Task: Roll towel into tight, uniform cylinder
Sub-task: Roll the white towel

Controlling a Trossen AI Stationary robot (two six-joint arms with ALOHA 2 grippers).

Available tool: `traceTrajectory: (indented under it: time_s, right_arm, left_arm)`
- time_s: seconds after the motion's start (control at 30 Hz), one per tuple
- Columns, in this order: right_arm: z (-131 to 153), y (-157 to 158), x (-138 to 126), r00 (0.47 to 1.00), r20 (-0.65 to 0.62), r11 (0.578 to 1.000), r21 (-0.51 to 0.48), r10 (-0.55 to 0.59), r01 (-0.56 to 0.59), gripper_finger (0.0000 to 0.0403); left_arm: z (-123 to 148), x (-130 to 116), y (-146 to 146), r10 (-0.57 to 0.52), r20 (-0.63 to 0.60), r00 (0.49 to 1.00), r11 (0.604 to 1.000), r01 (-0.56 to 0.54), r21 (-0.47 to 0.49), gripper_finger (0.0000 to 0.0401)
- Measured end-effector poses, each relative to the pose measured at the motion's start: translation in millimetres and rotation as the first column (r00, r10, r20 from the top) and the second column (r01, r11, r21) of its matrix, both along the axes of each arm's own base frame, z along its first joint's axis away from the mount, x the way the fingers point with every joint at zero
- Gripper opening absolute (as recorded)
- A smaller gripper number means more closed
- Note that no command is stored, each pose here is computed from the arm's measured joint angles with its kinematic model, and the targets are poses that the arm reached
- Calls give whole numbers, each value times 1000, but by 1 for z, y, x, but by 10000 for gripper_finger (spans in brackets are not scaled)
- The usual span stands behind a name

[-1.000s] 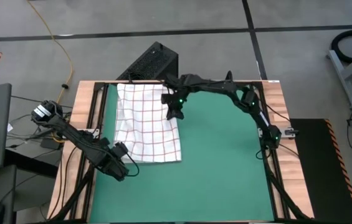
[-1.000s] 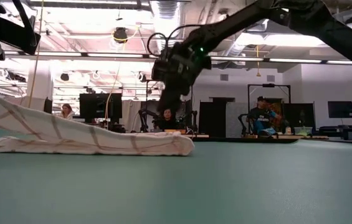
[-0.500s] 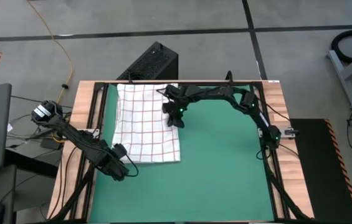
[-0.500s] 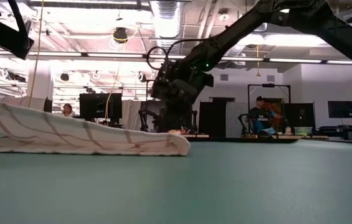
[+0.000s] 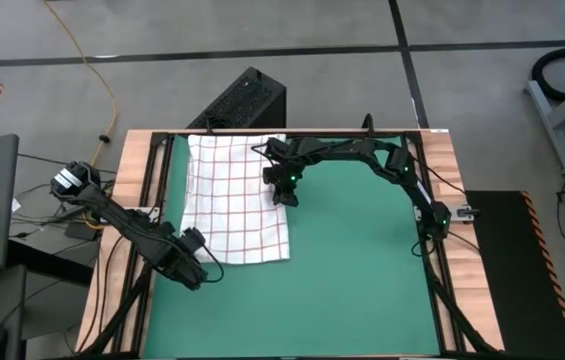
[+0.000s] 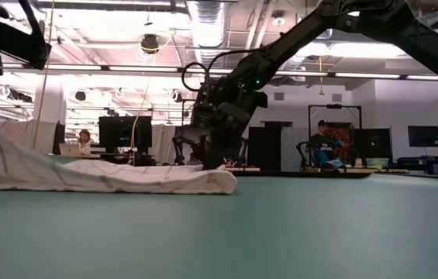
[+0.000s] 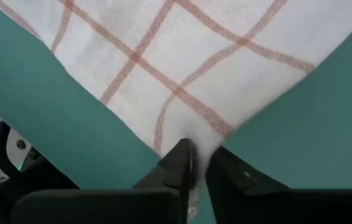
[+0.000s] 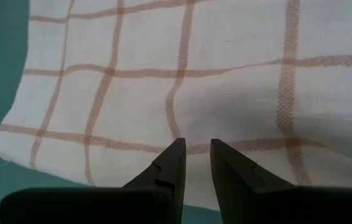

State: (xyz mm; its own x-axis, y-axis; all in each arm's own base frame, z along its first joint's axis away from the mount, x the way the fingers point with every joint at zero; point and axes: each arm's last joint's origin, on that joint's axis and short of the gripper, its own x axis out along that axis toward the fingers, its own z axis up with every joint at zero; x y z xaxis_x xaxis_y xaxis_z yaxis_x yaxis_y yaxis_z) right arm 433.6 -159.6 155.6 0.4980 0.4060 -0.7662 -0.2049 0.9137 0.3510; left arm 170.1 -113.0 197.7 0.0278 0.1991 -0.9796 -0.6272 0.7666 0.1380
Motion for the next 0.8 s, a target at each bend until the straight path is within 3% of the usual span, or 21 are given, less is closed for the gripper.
traceTrajectory:
  time_s: [0.2, 0.33, 0.43, 0.53, 0.67, 0.8]
  right_arm:
    - [0, 0, 0, 1000, -4, 1000, 1, 0, 0, 97]
    - [0, 0, 0, 1000, -5, 1000, 2, 0, 0, 97]
    - [0, 0, 0, 1000, -3, 1000, 1, 1, -1, 97]
    - [0, 0, 0, 1000, -3, 1000, 1, 2, -2, 97]
    - [0, 0, 0, 1000, -2, 1000, 0, 3, -3, 97]
    - [0, 0, -1, 1000, -1, 1000, -4, 12, -12, 97]
  left_arm:
    - [0, 0, -1, -16, -22, 1000, 999, 15, -38, 89]
    - [1, -6, 1, 98, -59, 993, 995, -99, -4, 116]
    - [6, -12, 1, 180, -21, 983, 984, -180, -2, 128]
    - [15, -17, 3, 302, 83, 950, 953, -302, -19, 133]
    - [29, -30, 6, 374, 155, 915, 928, -366, -75, 134]
    - [30, -36, 12, 509, 287, 811, 860, -492, -136, 134]
